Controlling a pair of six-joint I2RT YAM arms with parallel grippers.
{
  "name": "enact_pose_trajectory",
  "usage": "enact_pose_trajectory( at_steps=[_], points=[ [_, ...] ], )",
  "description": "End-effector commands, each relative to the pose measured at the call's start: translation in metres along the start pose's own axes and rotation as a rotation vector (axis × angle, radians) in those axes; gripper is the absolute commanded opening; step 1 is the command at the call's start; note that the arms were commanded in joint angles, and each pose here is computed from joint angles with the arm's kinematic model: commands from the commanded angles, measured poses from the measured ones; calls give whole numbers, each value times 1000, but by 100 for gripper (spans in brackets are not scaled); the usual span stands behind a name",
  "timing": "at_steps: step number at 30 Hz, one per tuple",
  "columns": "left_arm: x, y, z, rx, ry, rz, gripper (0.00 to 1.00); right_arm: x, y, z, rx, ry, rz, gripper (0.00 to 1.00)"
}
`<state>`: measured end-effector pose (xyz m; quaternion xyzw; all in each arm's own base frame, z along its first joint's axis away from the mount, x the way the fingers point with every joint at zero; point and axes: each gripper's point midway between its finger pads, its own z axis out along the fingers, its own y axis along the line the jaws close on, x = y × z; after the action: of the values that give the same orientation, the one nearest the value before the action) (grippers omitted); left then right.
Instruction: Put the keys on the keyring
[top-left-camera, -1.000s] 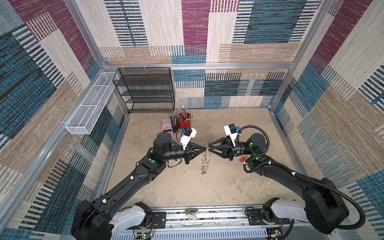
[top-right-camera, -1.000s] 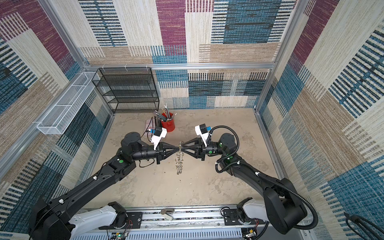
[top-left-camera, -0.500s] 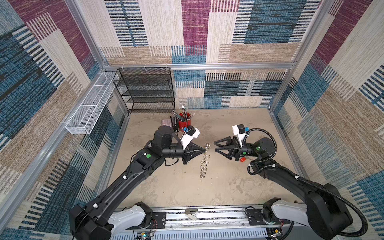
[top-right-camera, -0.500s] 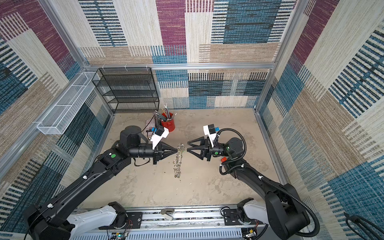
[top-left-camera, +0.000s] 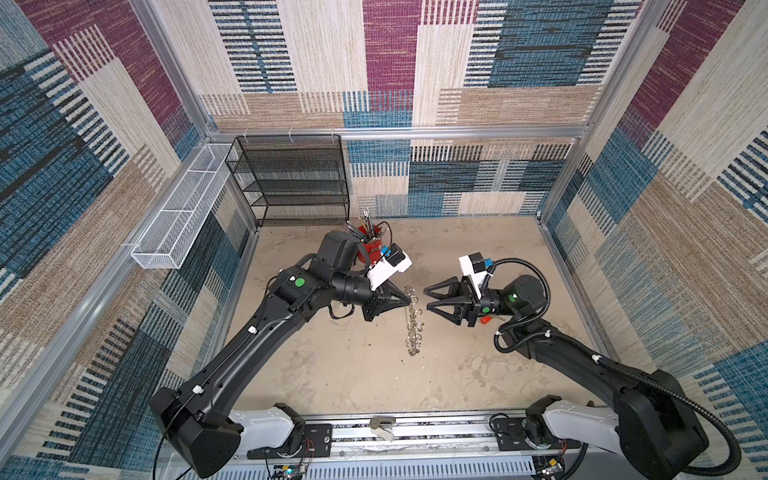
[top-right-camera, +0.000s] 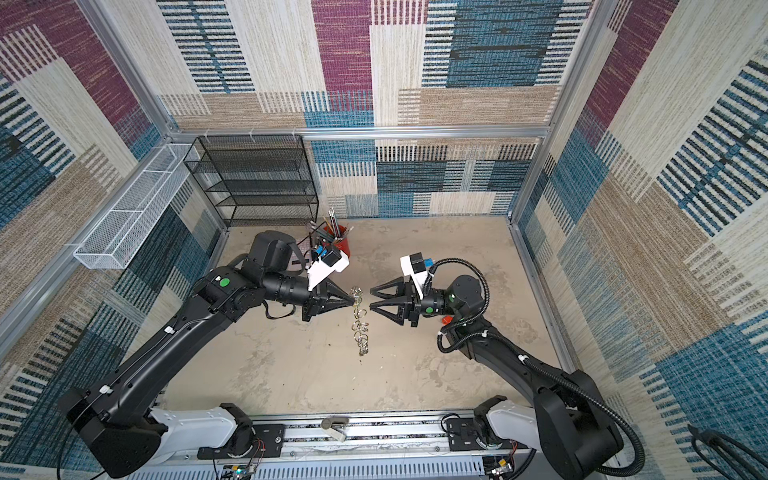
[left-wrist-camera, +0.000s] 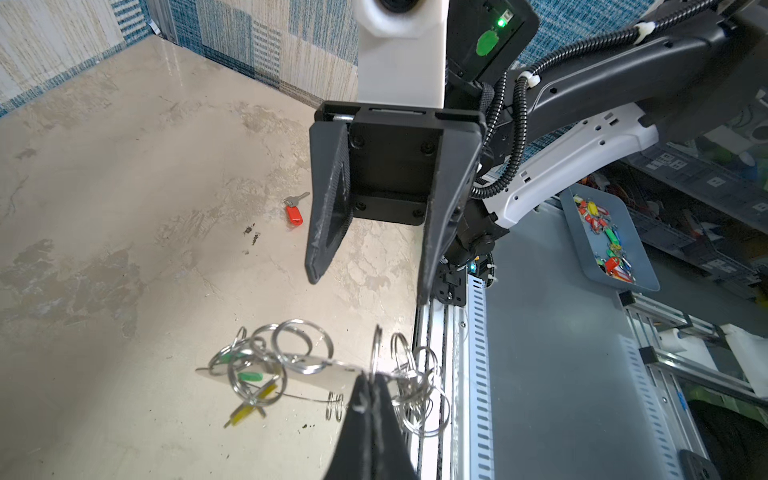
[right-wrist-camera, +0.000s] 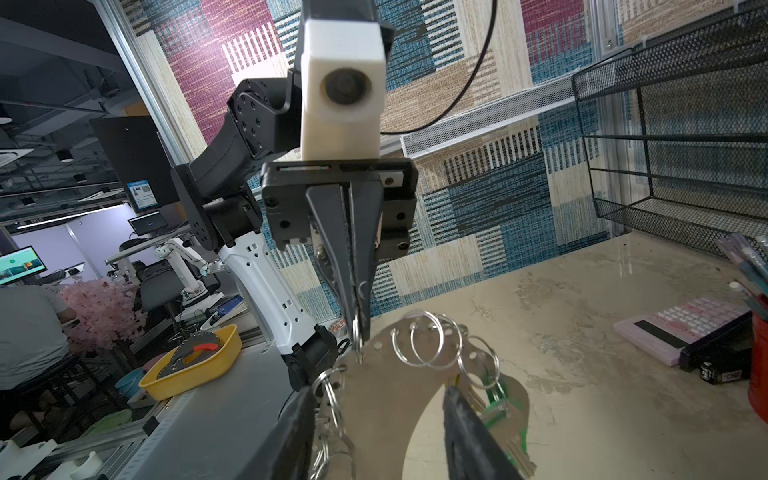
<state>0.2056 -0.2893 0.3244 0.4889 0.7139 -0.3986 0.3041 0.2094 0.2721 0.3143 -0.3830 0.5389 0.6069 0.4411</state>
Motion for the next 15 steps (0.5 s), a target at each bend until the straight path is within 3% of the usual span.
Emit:
enact_pose_trajectory(
  at_steps=[1,15],
  points=[
    [9,-1,0,0,81,29,0,0,2,3,-18,8,-16,52],
    [4,9,16,-6,188,59,0,4,-2,6,-12,17,-14,34]
  ],
)
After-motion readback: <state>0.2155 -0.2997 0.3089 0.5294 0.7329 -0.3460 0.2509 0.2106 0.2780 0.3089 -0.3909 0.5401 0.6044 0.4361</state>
